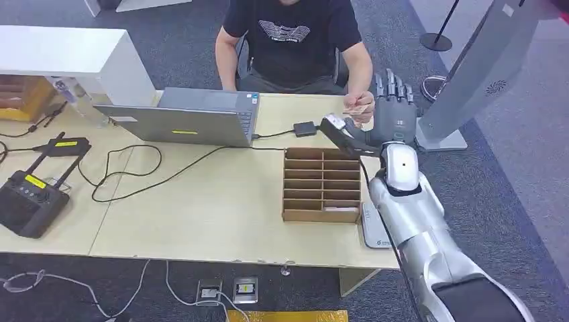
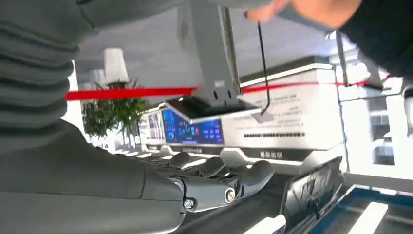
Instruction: Pass the card to the sensor for recognition and then transmit it.
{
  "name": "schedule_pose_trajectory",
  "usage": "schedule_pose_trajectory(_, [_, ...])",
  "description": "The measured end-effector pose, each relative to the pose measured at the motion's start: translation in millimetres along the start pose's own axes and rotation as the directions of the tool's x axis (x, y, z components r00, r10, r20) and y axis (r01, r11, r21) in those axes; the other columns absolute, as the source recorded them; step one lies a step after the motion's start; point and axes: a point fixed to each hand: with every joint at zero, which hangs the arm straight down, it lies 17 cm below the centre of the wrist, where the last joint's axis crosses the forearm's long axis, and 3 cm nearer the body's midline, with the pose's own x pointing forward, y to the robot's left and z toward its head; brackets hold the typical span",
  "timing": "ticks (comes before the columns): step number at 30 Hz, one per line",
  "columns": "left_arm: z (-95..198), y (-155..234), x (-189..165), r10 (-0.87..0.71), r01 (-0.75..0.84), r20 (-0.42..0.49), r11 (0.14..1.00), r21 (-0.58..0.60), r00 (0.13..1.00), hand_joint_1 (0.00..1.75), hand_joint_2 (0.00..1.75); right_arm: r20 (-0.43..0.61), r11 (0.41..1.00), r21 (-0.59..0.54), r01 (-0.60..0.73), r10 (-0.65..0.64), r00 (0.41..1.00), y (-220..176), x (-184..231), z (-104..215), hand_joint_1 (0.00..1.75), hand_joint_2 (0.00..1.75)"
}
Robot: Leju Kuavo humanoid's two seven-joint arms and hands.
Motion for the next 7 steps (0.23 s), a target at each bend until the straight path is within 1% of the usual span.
schedule_pose_trajectory(7, [0, -9, 2, 0.016, -0.016, 0.01, 1.0, -0.006, 1.0, 0.0, 0.0, -0.025, 0.996, -0.053, -0.073, 0.072, 0.997, -28, -48, -20, 0.0, 0.0])
